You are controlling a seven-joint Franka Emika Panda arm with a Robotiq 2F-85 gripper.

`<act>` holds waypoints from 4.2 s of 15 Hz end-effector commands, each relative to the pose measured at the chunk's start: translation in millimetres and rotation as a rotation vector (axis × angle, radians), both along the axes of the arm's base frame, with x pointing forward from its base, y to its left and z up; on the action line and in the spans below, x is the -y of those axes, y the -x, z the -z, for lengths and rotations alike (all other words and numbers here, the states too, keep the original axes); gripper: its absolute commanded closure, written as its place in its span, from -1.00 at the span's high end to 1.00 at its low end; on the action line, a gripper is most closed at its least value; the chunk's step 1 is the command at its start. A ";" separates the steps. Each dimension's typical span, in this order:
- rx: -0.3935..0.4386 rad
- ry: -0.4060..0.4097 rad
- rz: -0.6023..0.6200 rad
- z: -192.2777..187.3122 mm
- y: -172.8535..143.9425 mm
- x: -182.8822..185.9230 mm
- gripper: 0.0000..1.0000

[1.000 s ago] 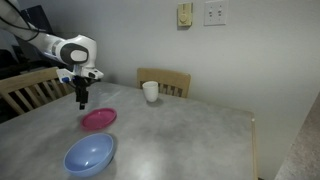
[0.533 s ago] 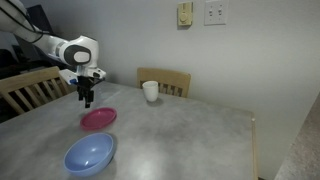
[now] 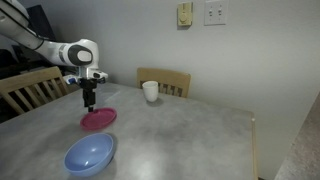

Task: Place the pink lid on the blue bowl

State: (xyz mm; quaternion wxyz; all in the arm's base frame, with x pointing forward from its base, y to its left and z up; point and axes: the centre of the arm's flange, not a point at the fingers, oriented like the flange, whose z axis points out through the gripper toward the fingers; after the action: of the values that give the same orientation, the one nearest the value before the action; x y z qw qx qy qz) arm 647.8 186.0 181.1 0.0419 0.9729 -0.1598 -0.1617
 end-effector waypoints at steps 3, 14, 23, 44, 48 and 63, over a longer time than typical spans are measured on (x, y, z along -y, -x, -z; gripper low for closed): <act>-0.008 0.100 -0.090 4.4 -32.0 -19.6 1.00; -0.009 0.067 -0.100 55.1 -52.2 -8.8 1.00; 0.004 0.046 -0.087 52.0 -56.7 -12.4 -0.41; -0.211 0.353 0.001 -15.1 -32.6 -48.4 -0.94; -0.272 0.435 0.060 -29.9 -21.9 -44.8 -0.94; -0.381 0.546 0.351 3.3 30.8 33.7 -0.94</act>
State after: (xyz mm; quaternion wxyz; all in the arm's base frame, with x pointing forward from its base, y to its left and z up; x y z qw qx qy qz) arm 644.5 170.8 170.5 0.3120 0.8413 -0.3329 -0.2900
